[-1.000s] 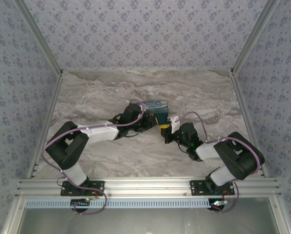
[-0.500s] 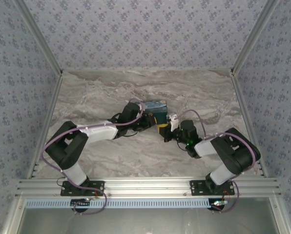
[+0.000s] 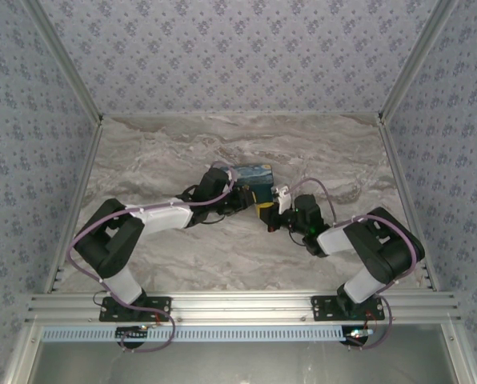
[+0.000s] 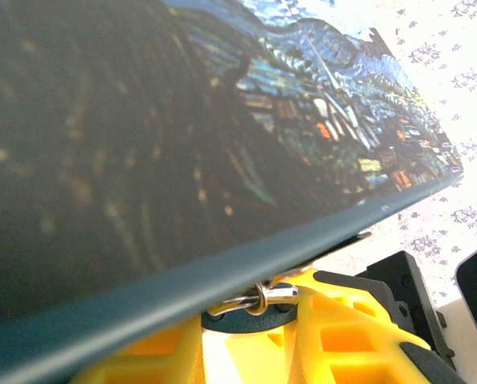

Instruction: Unlock a padlock with a key

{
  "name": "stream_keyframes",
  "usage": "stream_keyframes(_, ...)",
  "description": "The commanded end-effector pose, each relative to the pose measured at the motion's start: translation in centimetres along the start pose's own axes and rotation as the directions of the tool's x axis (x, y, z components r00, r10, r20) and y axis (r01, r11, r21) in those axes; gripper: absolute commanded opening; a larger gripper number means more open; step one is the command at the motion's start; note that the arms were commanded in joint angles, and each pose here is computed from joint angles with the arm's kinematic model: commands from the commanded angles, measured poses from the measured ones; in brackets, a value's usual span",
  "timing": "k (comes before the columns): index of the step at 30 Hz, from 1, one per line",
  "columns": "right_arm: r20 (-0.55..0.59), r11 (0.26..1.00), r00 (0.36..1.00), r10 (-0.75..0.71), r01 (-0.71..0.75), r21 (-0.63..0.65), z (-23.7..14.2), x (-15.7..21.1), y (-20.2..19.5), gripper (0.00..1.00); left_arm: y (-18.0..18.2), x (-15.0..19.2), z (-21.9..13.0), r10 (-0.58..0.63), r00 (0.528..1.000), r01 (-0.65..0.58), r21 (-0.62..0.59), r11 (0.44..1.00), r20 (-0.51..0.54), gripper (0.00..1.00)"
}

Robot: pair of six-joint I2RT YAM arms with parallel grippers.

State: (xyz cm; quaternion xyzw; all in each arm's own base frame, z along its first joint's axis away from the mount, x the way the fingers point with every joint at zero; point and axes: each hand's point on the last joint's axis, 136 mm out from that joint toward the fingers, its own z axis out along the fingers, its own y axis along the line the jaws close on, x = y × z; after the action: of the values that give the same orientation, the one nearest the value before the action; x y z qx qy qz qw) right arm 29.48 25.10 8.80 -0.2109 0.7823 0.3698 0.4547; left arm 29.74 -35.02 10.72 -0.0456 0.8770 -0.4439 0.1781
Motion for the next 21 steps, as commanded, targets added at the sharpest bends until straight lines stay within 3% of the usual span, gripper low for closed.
stream_keyframes(1,0.194,0.995,0.979,-0.069,0.082,-0.058,0.3,-6.6,1.7,0.0,-1.3,2.6,0.1,0.05,0.993,-0.044,0.057,0.997,-0.105,0.24)
stream_keyframes(21,0.215,0.992,0.972,-0.095,0.111,-0.064,-0.3,-8.7,1.2,0.0,-0.9,2.9,0.2,0.049,0.992,-0.043,0.055,0.998,-0.118,0.24)
